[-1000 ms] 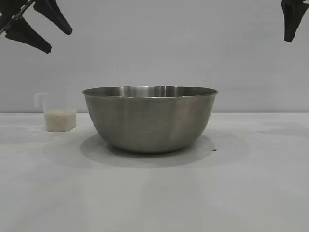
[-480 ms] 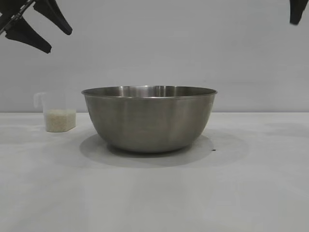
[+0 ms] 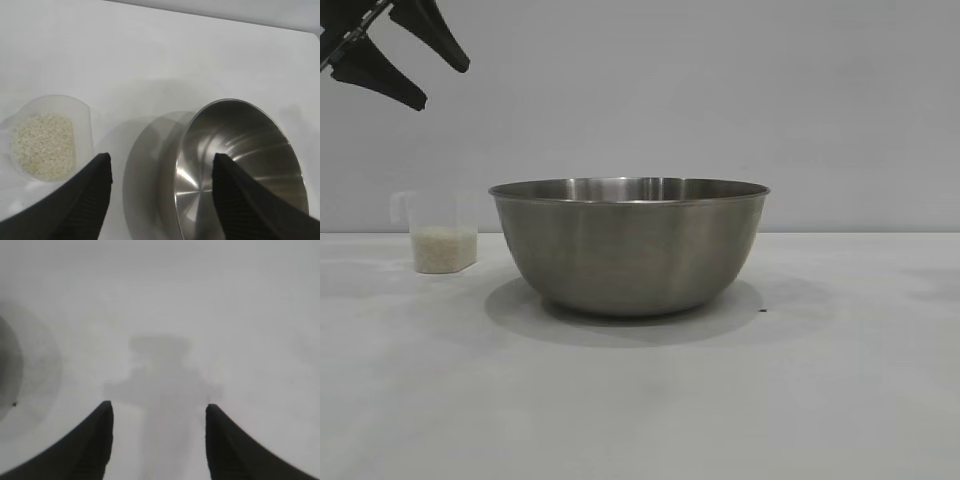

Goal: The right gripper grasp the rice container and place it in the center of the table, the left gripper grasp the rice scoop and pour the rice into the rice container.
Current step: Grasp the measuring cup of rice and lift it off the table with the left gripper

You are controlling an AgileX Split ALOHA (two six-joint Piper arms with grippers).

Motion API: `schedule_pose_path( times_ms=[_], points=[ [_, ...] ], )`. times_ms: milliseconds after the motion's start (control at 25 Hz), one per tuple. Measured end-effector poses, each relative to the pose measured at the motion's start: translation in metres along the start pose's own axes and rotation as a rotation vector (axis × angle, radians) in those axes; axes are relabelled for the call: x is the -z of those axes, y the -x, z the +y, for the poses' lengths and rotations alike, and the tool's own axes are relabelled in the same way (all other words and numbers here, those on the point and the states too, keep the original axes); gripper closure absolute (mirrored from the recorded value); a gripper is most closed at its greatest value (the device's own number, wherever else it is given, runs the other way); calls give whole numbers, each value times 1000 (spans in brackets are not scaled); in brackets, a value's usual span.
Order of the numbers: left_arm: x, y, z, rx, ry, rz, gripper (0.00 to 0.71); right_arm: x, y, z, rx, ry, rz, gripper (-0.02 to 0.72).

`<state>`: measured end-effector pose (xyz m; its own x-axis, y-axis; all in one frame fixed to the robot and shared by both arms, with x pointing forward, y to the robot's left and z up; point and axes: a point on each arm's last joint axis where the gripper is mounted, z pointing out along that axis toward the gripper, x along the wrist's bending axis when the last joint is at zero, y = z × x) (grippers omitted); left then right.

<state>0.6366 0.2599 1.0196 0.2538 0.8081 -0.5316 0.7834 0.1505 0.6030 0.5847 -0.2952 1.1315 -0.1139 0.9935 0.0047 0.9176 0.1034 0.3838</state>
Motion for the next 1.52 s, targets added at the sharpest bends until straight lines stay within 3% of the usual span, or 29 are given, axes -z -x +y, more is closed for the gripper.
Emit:
schedule_pose_path(
  times_ms=[280,680,1000,1520],
  points=[
    [0,0,0,-1,0,0,322,30,-8,-57,0,-5,0,345],
    [0,0,0,-1,-3,-2,322,48,-22,-172,-6,-16,10,345],
    [0,1,-1,0,-14,-13,322,57,-31,-249,-6,88,13,345],
    [0,3,-3,0,-31,-29,322,35,-38,-313,-3,147,11,345]
  ],
)
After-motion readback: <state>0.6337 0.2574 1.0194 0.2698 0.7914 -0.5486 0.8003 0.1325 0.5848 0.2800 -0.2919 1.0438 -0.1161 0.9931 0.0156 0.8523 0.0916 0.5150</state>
